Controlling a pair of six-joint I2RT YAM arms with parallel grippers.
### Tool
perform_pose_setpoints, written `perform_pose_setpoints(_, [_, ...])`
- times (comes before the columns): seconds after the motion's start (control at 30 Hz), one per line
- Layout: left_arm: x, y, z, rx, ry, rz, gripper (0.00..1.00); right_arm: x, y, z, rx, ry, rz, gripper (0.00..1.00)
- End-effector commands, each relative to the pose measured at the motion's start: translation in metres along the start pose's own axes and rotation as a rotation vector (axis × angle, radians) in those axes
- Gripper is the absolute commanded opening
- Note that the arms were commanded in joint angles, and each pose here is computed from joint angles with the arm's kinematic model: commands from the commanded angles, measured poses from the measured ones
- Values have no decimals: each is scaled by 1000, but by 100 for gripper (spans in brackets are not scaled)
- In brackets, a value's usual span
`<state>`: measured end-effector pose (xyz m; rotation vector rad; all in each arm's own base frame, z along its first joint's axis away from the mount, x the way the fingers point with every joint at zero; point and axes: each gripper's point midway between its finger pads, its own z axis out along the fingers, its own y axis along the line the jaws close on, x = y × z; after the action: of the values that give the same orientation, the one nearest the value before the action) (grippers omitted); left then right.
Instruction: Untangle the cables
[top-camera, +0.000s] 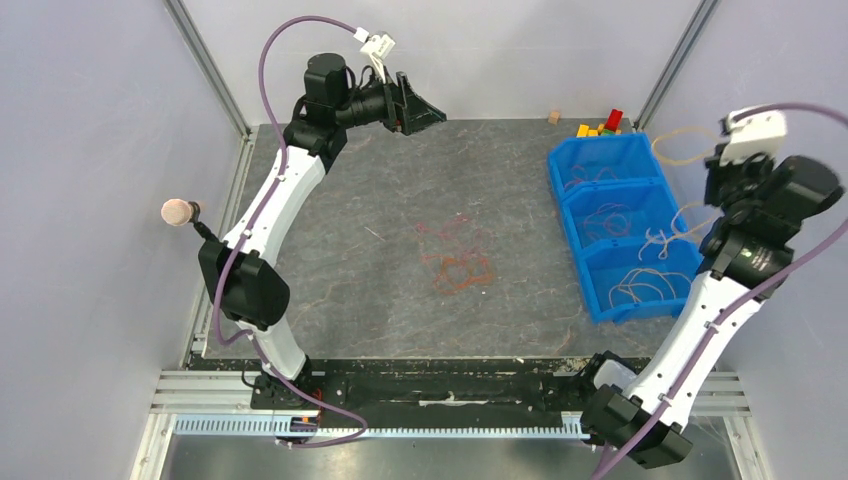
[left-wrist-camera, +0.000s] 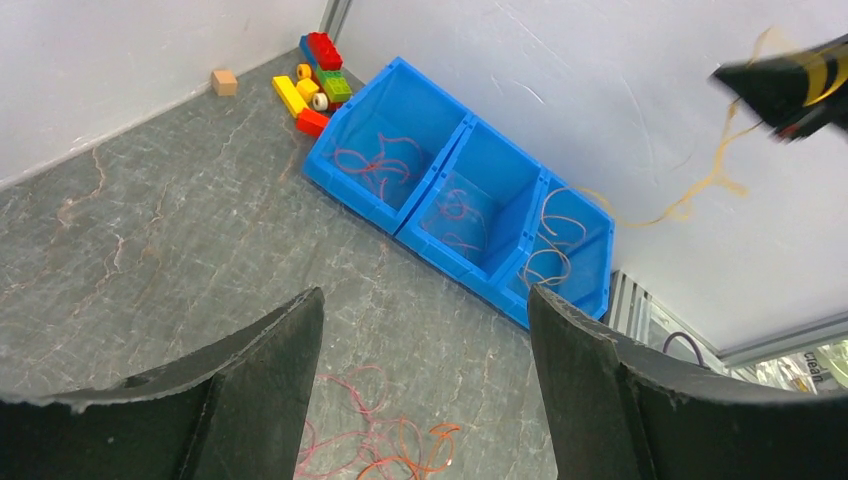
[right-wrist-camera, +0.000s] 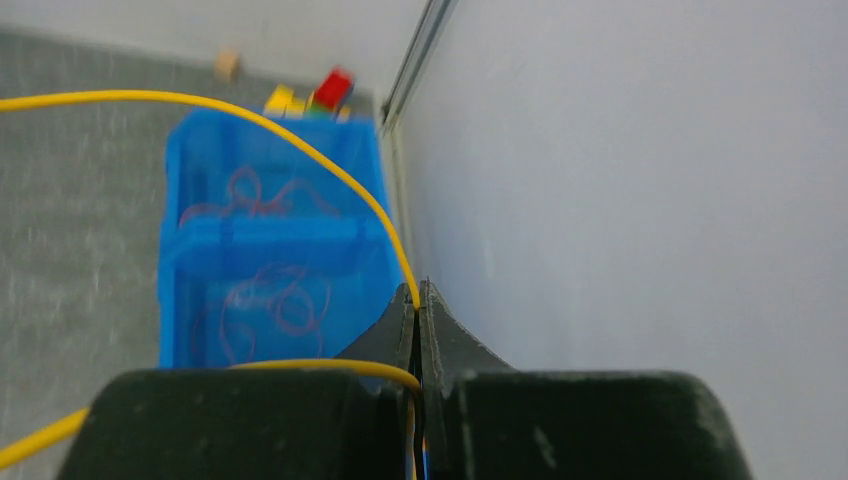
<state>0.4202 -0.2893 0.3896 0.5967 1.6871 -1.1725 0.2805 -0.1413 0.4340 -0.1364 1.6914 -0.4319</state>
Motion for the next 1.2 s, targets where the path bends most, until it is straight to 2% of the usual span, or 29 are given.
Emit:
perform_pose_setpoints(0.0, [-12,-7,-2,20,-15,26,80,82,29,5,-74,134,-67,0])
perform_pose_setpoints(0.13, [-10,-4,-3,8,-4,38,80,178,59,3,-159,310,-146,0])
perform_pose_setpoints(0.2, [-9,-3,-3,4,-1,37,80,210,69,3,-187,360,-158,0])
perform_pose_setpoints(0.43, [-1,1,-2,-1,12,24,80,261,100,28,-296,340,-193,0])
perform_pose_setpoints(0.67, [7,4,-4,-15,31,40,80,316,100,34,-383,440,-426,0])
perform_pose_setpoints(0.7, [7,4,-6,-18,32,44,80,319,99,34,-397,456,-449,3])
perform_pose_setpoints(0.73, [9,4,-6,-19,35,51,80,320,97,34,-414,471,-463,10])
perform_pose_setpoints(0.83, [16,10,-9,-48,59,70,80,303,90,37,-436,489,-436,40])
perform_pose_setpoints(0.93, [29,22,-15,-112,109,98,80,268,84,40,-462,461,-389,60])
perform_pose_setpoints(1.03, [48,38,-23,-183,181,129,80,235,88,34,-522,441,-364,74])
perform_pose_setpoints(1.17, [77,61,-37,-276,294,172,82,211,110,13,-660,490,-345,94])
